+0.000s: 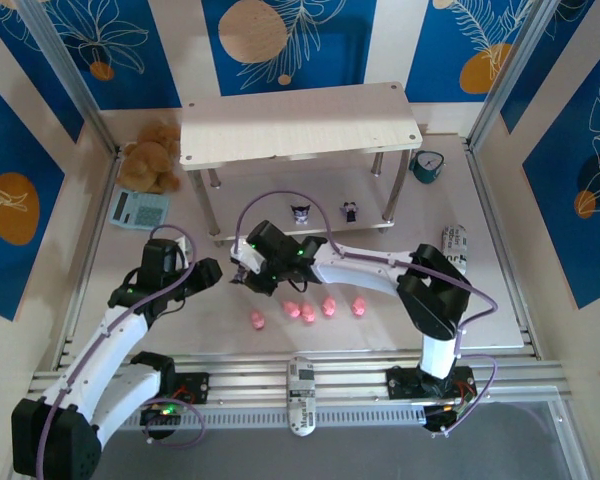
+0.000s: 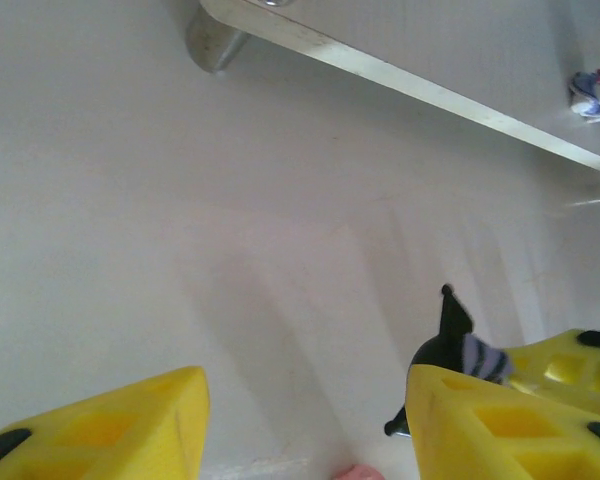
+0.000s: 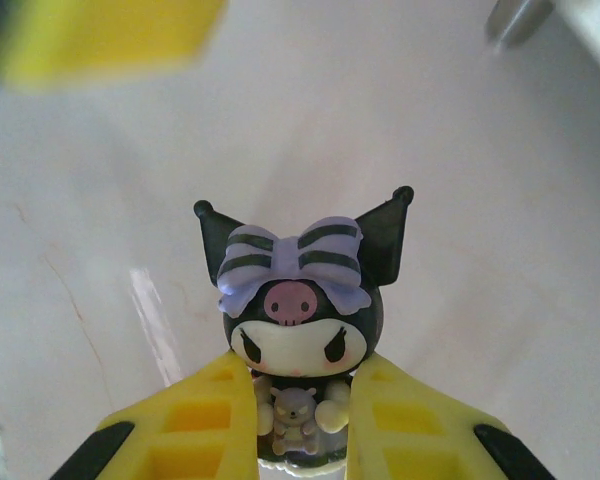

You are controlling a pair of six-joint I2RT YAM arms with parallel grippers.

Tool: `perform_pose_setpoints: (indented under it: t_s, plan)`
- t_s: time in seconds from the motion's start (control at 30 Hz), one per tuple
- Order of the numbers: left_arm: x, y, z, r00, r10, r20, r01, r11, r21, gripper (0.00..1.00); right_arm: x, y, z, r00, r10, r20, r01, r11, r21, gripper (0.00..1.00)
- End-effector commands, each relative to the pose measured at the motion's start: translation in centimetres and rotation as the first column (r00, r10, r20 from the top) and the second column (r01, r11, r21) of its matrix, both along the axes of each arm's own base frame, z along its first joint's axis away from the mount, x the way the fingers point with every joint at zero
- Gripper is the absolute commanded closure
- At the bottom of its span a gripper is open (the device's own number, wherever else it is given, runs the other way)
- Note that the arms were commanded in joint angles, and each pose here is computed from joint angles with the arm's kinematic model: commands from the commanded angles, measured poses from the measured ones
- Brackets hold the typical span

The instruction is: Place and organize the plastic toys onto the shelf

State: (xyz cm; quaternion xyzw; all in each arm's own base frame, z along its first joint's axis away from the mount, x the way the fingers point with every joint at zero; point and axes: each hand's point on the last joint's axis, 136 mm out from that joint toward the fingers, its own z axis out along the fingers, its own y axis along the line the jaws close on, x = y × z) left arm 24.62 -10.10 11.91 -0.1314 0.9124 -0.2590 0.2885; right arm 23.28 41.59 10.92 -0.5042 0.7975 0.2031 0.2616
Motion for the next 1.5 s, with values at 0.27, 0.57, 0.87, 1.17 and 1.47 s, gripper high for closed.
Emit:
perform_pose_setpoints:
  t_s: [0.27,0.57,0.87,1.17,1.47]
  plan:
    - [1.0,-2.4,3.2,0.993,-0.068,0.095,0.081,0.985,-0.150,0.44,-0.2,2.3,3.6,0.999,-0.036,0.001,0.036,0.988,0.151,0.88]
    - [1.0,-3.4,3.8,0.989,-0.107,0.106,0.126,0.973,-0.192,0.45,-0.3,3.1,5.3,0.999,-0.029,-0.032,0.035,0.975,0.221,0.88]
    - [0.9,-3.6,3.5,0.987,-0.122,0.101,0.140,0.971,-0.196,0.46,-0.4,3.4,7.2,0.998,-0.022,-0.059,0.038,0.958,0.286,0.88]
    - [0.9,-3.9,3.6,0.984,-0.140,0.108,0.160,0.966,-0.205,0.49,-0.2,3.6,8.0,0.998,-0.026,-0.065,0.045,0.950,0.310,0.88]
    - [1.1,-4.4,4.1,0.978,-0.161,0.129,0.187,0.956,-0.226,0.62,0.2,3.8,8.7,0.998,-0.034,-0.057,0.051,0.943,0.329,0.88]
